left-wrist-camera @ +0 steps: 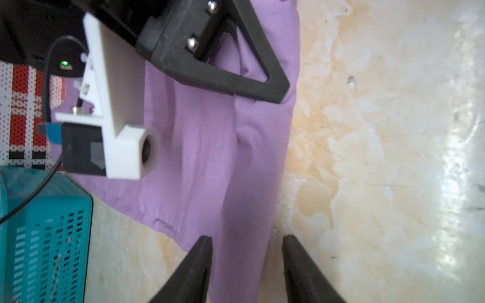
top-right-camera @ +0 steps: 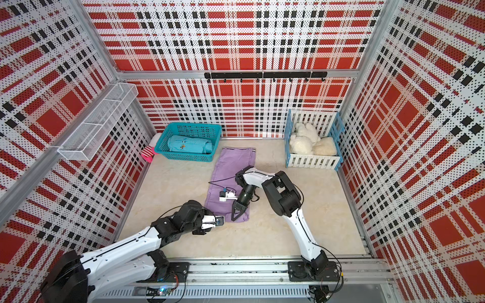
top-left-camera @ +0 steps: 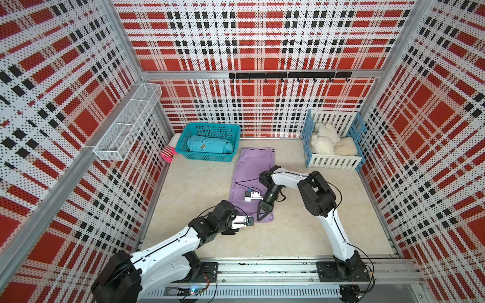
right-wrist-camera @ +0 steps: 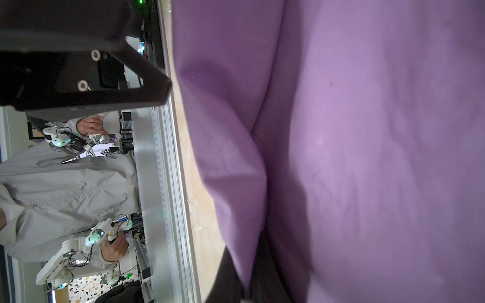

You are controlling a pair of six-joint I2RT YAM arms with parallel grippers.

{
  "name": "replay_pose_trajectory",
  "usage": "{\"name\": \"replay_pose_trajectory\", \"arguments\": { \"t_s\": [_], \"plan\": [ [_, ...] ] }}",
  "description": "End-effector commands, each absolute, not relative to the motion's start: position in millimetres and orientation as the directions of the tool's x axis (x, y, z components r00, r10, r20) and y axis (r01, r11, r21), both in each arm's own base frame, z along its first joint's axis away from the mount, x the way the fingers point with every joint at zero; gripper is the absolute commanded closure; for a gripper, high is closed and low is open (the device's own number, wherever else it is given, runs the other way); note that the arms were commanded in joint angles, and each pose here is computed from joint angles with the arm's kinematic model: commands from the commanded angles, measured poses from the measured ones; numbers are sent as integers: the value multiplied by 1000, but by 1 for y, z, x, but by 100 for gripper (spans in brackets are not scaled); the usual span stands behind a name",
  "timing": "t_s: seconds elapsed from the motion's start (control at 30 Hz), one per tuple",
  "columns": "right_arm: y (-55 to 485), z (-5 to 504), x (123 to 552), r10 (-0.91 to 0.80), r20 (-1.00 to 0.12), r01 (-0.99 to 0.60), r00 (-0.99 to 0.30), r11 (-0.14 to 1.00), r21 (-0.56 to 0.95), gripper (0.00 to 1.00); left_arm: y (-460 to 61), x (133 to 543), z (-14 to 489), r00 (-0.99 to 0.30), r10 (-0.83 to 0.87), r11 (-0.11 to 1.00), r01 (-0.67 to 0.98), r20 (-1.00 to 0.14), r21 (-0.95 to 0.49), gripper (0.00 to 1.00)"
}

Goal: Roll up the long pants
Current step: Roll the long pant at the center of the board.

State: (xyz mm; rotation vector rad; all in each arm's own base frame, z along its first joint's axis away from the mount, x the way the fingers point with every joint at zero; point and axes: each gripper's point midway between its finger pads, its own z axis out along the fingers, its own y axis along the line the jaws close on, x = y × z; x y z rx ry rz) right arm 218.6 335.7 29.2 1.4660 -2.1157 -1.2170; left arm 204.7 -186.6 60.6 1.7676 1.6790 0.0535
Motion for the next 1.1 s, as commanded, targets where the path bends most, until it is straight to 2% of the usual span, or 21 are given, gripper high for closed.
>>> {"name": "replay_pose_trajectory", "arguments": {
  "t_s": [0.0, 0.07, 0.17, 0.33, 0.53, 0.7, 0.83, 0.93, 1.0, 1.07],
  "plan": [
    [336, 26, 225, -866, -229, -625, -443, 115, 772, 100, -204, 206, 61, 222, 868, 22, 876, -444, 481, 42],
    [336, 25, 224, -867, -225, -620, -445, 118, 775, 100, -208, 204, 56, 233, 872, -5, 884, -431, 468, 34],
    [334, 24, 223, -869, -218, -617, -445, 121, 777, 100, -214, 201, 56, 259, 869, -33, 881, -422, 471, 30],
    [334, 24, 222, -870, -215, -615, -444, 122, 779, 100, -209, 210, 49, 252, 895, -43, 871, -369, 489, 30],
    [335, 24, 224, -867, -217, -615, -448, 123, 779, 100, -215, 213, 47, 259, 890, -53, 877, -376, 478, 34],
    [336, 24, 224, -867, -214, -608, -451, 123, 784, 100, -211, 216, 28, 245, 910, -87, 901, -333, 424, 49],
    [335, 25, 224, -868, -209, -610, -451, 128, 782, 100, -205, 205, 11, 222, 922, -135, 952, -316, 273, 67],
    [335, 27, 227, -866, -216, -620, -452, 130, 774, 100, -199, 193, -2, 236, 929, -188, 964, -284, 188, 76],
    [336, 26, 231, -862, -224, -637, -454, 138, 758, 100, -198, 193, -5, 234, 931, -192, 967, -279, 170, 86],
    [335, 26, 235, -858, -231, -655, -459, 151, 741, 98, -200, 195, -2, 216, 930, -178, 973, -297, 150, 100]
  ]
}}
